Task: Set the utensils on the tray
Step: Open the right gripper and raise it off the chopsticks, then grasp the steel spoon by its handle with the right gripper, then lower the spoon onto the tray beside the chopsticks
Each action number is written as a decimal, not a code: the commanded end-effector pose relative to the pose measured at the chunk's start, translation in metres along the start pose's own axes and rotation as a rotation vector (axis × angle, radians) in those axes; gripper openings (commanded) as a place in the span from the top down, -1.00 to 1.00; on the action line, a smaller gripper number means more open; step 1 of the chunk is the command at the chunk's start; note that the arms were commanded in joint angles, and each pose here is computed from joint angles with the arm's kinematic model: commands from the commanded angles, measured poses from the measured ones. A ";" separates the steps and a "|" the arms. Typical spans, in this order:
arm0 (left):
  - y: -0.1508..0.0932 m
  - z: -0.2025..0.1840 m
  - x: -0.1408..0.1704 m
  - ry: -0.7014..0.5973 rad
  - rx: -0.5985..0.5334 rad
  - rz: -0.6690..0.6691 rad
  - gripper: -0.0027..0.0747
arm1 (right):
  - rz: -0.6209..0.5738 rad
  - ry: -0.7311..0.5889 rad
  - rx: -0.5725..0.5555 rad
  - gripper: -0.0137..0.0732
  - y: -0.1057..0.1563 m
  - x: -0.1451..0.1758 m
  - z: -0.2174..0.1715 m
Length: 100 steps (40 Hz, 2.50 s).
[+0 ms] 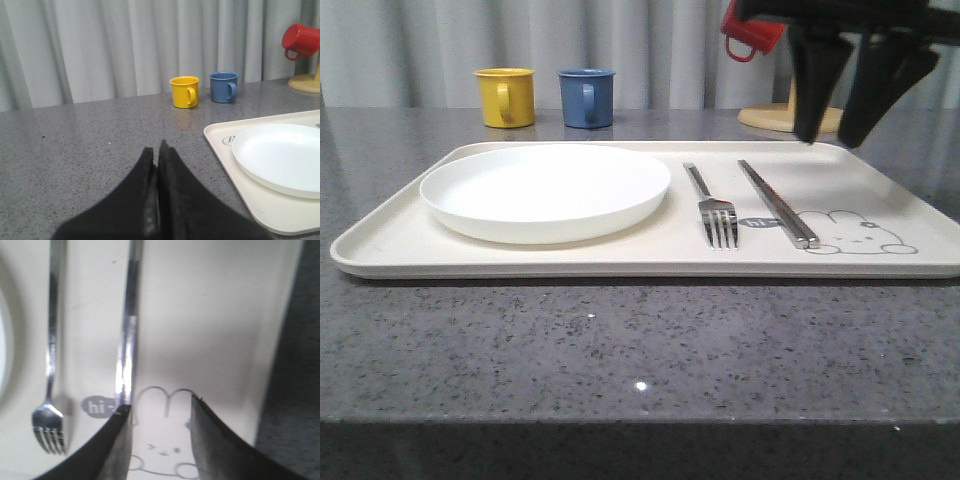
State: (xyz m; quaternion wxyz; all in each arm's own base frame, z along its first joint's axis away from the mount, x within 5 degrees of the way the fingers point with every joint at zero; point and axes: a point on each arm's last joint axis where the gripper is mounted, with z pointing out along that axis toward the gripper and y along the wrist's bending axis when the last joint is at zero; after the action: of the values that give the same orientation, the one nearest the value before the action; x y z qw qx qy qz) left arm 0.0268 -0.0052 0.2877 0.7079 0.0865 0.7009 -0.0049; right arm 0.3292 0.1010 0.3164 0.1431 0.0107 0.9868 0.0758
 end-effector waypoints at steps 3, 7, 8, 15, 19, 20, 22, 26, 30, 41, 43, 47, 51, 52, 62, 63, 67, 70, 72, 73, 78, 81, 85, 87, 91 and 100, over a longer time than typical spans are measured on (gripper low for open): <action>0.002 -0.002 -0.016 -0.099 -0.013 -0.013 0.98 | -0.005 -0.054 0.052 -0.04 -0.050 -0.002 -0.043; 0.002 -0.002 -0.016 -0.099 -0.013 -0.013 0.98 | 0.042 -0.035 0.101 -0.04 -0.095 -0.003 -0.051; 0.002 -0.002 -0.016 -0.099 -0.013 -0.013 0.98 | 0.040 -0.033 0.106 -0.04 -0.100 -0.003 -0.052; 0.002 -0.002 -0.016 -0.099 -0.013 -0.013 0.98 | 0.080 -0.047 0.157 -0.04 -0.153 -0.001 -0.060; 0.002 -0.002 -0.016 -0.099 -0.013 -0.013 0.98 | 0.069 -0.053 0.175 -0.04 -0.170 -0.003 -0.057; 0.002 -0.002 -0.016 -0.099 -0.013 -0.013 0.98 | 0.071 -0.055 0.179 -0.04 -0.174 -0.003 -0.056; 0.002 -0.002 -0.016 -0.099 -0.013 -0.013 0.98 | 0.080 -0.053 0.183 -0.04 -0.181 -0.005 -0.051; 0.002 -0.002 -0.016 -0.099 -0.013 -0.013 0.98 | 0.090 -0.039 0.183 -0.04 -0.188 -0.011 -0.037; 0.002 -0.002 -0.016 -0.099 -0.013 -0.013 0.98 | 0.087 -0.036 0.195 -0.04 -0.193 -0.017 -0.025; 0.002 -0.002 -0.016 -0.099 -0.013 -0.013 0.98 | 0.084 -0.010 0.211 -0.04 -0.202 -0.024 -0.003; 0.002 -0.002 -0.016 -0.099 -0.013 -0.013 0.98 | 0.084 -0.007 0.210 -0.03 -0.203 -0.024 -0.001; 0.002 -0.002 -0.016 -0.099 -0.013 -0.013 0.98 | 0.085 -0.003 0.209 -0.02 -0.204 -0.025 0.003; 0.002 -0.002 -0.016 -0.099 -0.013 -0.013 0.98 | 0.086 0.006 0.207 -0.02 -0.205 -0.026 0.006; 0.002 -0.002 -0.016 -0.099 -0.013 -0.013 0.98 | 0.087 0.010 0.205 -0.02 -0.205 -0.026 0.008; 0.002 -0.002 -0.016 -0.099 -0.013 -0.013 0.98 | 0.094 0.033 0.192 0.30 -0.206 -0.026 0.015; 0.002 -0.002 -0.016 -0.099 -0.013 -0.013 0.98 | 0.094 0.033 0.192 0.37 -0.206 -0.026 0.015; 0.002 -0.002 -0.016 -0.099 -0.013 -0.013 0.98 | 0.096 0.041 0.190 0.64 -0.206 -0.025 0.015; 0.002 -0.002 -0.016 -0.099 -0.013 -0.013 0.98 | 0.099 0.044 0.190 0.75 -0.206 -0.025 0.014; 0.002 -0.002 -0.016 -0.099 -0.013 -0.013 0.98 | 0.105 0.036 0.190 0.75 -0.205 -0.024 0.011; 0.002 -0.002 -0.016 -0.099 -0.013 -0.013 0.98 | 0.108 0.031 0.191 0.75 -0.204 -0.024 0.009; 0.002 -0.002 -0.016 -0.099 -0.013 -0.013 0.98 | 0.142 -0.019 0.175 0.75 -0.194 -0.021 -0.010; 0.002 -0.002 -0.016 -0.099 -0.013 -0.013 0.98 | 0.167 -0.040 0.164 0.75 -0.183 -0.018 -0.024; 0.002 -0.002 -0.016 -0.099 -0.013 -0.013 0.98 | 0.201 -0.057 0.147 0.75 -0.160 -0.012 -0.040; 0.002 -0.002 -0.016 -0.099 -0.013 -0.013 0.98 | 0.193 -0.061 0.138 0.75 -0.148 -0.010 -0.046; 0.002 -0.002 -0.016 -0.099 -0.013 -0.013 0.98 | 0.141 -0.056 0.107 0.75 -0.114 -0.006 -0.051; 0.002 -0.002 -0.016 -0.099 -0.013 -0.013 0.98 | 0.024 -0.044 0.038 0.75 -0.045 -0.001 -0.042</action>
State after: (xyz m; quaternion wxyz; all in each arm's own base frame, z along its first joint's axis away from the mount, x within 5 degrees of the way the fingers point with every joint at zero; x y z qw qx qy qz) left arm 0.0268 -0.0052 0.2877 0.7079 0.0865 0.7009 -0.0049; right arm 0.3300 0.0339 0.3287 0.1472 0.0375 0.9873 0.0456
